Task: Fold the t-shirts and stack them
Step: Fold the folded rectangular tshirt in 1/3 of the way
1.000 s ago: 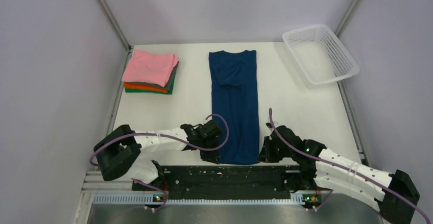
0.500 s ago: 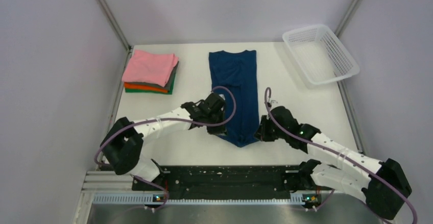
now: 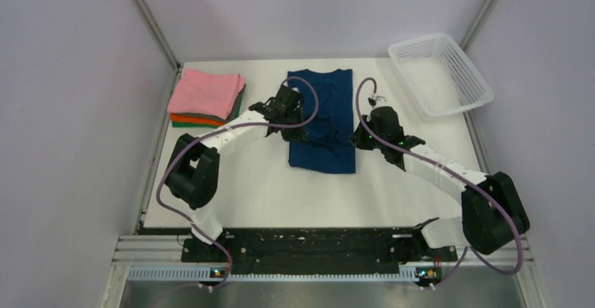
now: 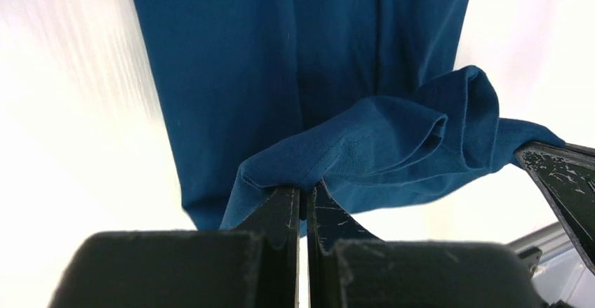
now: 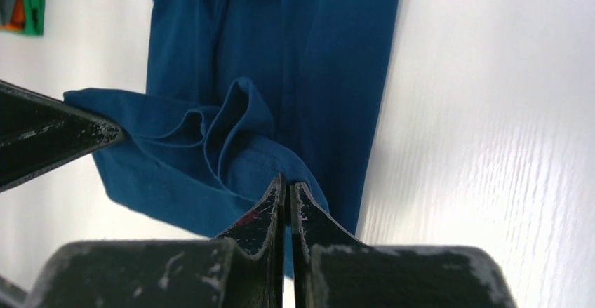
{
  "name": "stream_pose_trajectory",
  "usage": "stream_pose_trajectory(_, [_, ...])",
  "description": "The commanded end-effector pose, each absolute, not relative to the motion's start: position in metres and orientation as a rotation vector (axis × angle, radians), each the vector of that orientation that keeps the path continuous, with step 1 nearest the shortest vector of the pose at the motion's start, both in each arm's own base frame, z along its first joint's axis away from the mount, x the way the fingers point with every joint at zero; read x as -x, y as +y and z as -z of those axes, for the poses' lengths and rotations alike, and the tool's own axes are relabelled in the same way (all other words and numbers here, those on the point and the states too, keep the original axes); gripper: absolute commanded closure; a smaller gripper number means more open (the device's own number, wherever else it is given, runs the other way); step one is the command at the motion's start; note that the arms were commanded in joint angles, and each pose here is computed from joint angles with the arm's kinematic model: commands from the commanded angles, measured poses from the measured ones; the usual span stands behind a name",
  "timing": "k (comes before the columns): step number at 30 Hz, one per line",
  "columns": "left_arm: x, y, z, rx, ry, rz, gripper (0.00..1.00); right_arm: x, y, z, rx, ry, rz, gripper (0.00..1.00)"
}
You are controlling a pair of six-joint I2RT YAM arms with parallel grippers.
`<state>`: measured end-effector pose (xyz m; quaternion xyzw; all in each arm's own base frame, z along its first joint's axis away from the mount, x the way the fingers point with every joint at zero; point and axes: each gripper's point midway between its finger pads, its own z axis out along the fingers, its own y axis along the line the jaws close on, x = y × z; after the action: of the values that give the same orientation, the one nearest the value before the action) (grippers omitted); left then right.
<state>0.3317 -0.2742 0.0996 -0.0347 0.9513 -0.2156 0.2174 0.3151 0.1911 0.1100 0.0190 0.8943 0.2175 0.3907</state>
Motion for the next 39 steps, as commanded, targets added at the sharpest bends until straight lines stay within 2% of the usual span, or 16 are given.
stream_pose_trajectory(1, [-0.366,-0.270,-0.106,0.071,2.590,0.557,1.00,-0.365,0.195,-0.142,-0.015,2.143,-0.580,1.00])
stream_pose_trajectory(10, [-0.403,-0.276,-0.099,0.031,2.590,0.635,1.00,-0.410,0.192,-0.130,-0.026,2.164,-0.519,1.00])
stream_pose_trajectory(15, [-0.422,-0.266,-0.083,0.099,2.599,0.551,1.00,-0.429,0.186,-0.111,-0.017,2.197,-0.452,1.00])
stream_pose_trajectory(17, [-0.430,-0.261,-0.080,0.115,2.590,0.523,0.91,-0.438,0.186,-0.105,-0.013,2.215,-0.426,1.00])
stream_pose_trajectory(19, [-0.436,-0.256,-0.080,0.131,2.600,0.517,0.78,-0.443,0.188,-0.097,0.001,2.234,-0.411,0.91])
stream_pose_trajectory(20, [-0.439,-0.254,-0.081,0.135,2.594,0.516,0.63,-0.451,0.186,-0.101,-0.009,2.219,-0.389,0.83])
stream_pose_trajectory(21, [-0.443,-0.252,-0.086,0.142,2.581,0.512,0.48,-0.451,0.184,-0.098,-0.012,2.238,-0.366,0.71])
stream_pose_trajectory(22, [-0.446,-0.251,-0.091,0.146,2.568,0.513,0.17,-0.454,0.183,-0.101,-0.014,2.238,-0.355,0.57])
stream_pose_trajectory(23, [-0.448,-0.251,-0.099,0.142,2.555,0.524,0.03,-0.455,0.182,-0.106,-0.016,2.234,-0.347,0.47])
stream_pose_trajectory(27, [-0.436,-0.260,-0.125,0.131,2.521,0.641,0.01,-0.443,0.179,-0.124,-0.037,2.216,-0.365,0.09])
stream_pose_trajectory(28, [-0.431,-0.262,-0.128,0.128,2.502,0.682,0.01,-0.436,0.180,-0.126,-0.034,2.212,-0.393,0.05])
stream_pose_trajectory(30, [-0.416,-0.259,-0.127,0.145,2.499,0.716,0.01,-0.420,0.184,-0.124,-0.015,2.219,-0.455,0.02])
stream_pose_trajectory(39, [-0.331,-0.219,-0.102,0.255,2.550,0.691,0.01,-0.360,0.259,-0.128,0.364,2.139,-0.893,0.01])
